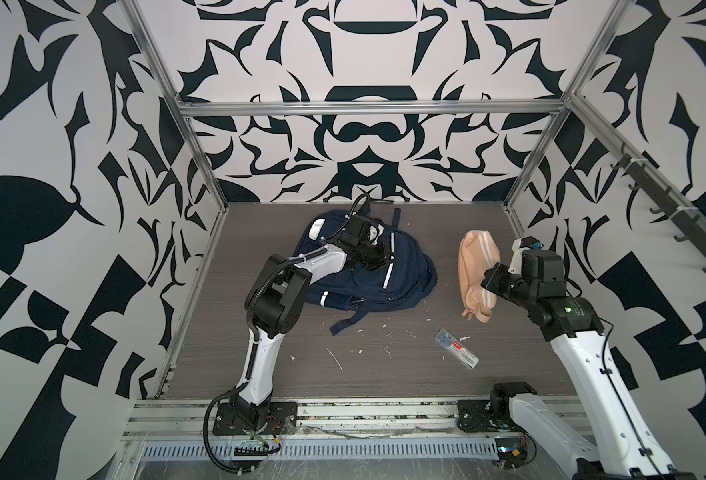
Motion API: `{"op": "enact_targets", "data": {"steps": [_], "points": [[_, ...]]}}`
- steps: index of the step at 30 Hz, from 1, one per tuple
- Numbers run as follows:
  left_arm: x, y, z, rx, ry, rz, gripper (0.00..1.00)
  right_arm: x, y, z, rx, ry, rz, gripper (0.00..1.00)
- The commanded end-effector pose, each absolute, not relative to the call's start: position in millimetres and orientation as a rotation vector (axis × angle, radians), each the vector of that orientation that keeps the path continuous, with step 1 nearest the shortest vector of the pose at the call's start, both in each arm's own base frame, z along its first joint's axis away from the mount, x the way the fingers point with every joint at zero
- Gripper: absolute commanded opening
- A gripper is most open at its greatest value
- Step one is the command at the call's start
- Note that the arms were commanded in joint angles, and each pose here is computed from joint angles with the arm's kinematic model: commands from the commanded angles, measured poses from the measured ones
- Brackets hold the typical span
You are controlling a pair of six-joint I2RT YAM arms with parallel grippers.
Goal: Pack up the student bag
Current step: 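Lower the peach pouch into the open backpack with the right gripper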
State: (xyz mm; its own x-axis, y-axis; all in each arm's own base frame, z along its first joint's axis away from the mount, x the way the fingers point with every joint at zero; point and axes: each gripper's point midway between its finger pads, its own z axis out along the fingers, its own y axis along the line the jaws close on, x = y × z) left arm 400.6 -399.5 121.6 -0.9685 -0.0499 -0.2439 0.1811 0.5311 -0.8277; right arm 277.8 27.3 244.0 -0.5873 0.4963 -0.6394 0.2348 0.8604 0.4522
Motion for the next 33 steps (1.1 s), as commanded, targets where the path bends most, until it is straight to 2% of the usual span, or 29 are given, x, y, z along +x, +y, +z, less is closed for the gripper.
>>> {"op": "enact_targets", "data": {"steps": [1,11,17,25,33], "points": [[392.1,-398.9,200.1,0.260,2.355,-1.507,0.00,285.0,30.2,259.3,0.570,2.124,0.484,0.00],[360.7,-376.4,291.7,0.401,2.136,-1.627,0.00,302.6,41.3,278.4,0.658,2.045,0.641,0.00],[347.0,-363.9,336.2,0.452,1.972,-1.688,0.00,323.2,62.1,280.7,0.723,2.012,0.830,0.00],[349.5,-362.8,358.4,0.392,1.878,-1.756,0.00,353.4,126.1,261.6,0.738,2.029,0.995,0.00],[352.1,-367.5,372.6,0.388,1.824,-1.778,0.00,378.2,191.9,215.6,0.689,2.126,1.048,0.00]]}}
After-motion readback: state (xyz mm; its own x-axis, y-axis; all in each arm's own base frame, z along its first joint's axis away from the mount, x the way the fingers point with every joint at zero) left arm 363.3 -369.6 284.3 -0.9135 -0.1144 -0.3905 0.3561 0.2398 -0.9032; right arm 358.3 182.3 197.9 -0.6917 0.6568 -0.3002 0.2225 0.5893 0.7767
